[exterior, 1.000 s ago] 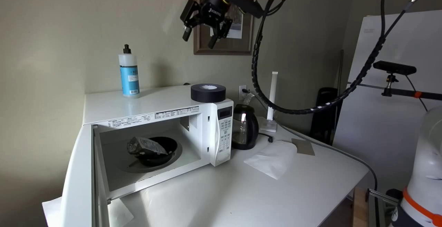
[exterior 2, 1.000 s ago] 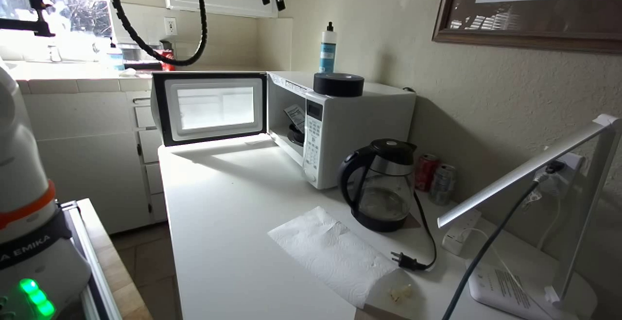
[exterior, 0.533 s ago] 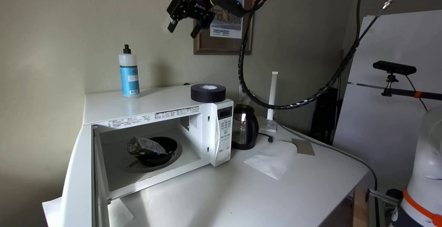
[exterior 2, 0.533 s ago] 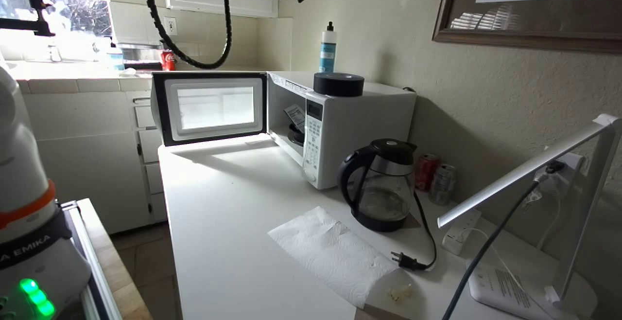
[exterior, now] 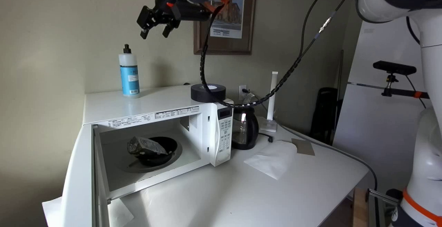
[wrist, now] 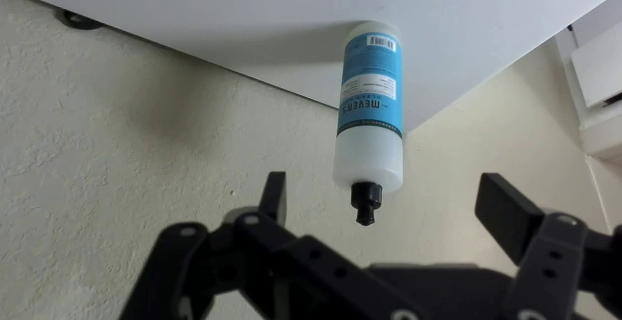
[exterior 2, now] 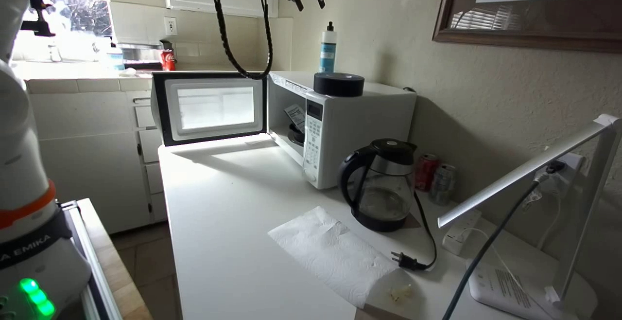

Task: Put the bottle on the counter

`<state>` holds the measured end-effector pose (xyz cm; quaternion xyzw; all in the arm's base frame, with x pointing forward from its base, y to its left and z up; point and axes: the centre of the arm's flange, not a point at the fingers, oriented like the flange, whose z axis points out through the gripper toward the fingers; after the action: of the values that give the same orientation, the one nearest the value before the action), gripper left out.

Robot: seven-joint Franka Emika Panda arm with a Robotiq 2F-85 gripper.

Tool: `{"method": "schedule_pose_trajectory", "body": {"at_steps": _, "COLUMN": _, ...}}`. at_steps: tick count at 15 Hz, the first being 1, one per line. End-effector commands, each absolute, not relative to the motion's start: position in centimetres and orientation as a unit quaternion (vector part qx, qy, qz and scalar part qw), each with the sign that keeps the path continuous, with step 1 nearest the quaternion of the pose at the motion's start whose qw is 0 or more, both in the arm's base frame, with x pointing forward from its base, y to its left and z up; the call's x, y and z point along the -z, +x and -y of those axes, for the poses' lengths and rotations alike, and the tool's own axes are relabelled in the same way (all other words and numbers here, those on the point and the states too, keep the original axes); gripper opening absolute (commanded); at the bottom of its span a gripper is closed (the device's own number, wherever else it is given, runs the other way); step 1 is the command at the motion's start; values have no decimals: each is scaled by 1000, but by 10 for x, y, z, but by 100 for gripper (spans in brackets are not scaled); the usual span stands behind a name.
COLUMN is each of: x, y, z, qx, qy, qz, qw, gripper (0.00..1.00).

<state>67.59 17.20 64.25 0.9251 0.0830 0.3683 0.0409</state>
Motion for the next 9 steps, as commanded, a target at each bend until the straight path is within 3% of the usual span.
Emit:
{"method": "schedule_pose_trajectory", "body": {"at_steps": 1, "x": -640, "y": 682, "z": -177, "qx": -368, "qy": 925, "qz": -83, "qw": 39, "gripper": 100}}
{"method": "schedule_pose_trajectory", "body": {"at_steps": 5, "x": -641, "y": 688, "z": -179, "qx": -372, "qy": 924, "qz": -81, "qw": 37, "gripper": 100}}
{"method": "schedule_pose_trajectory", "body": {"at_steps": 9, "x": -611, "y": 739, "z": -200, "qx": -405, "qy": 913, "qz": -46, "qw": 21, "gripper": 100}}
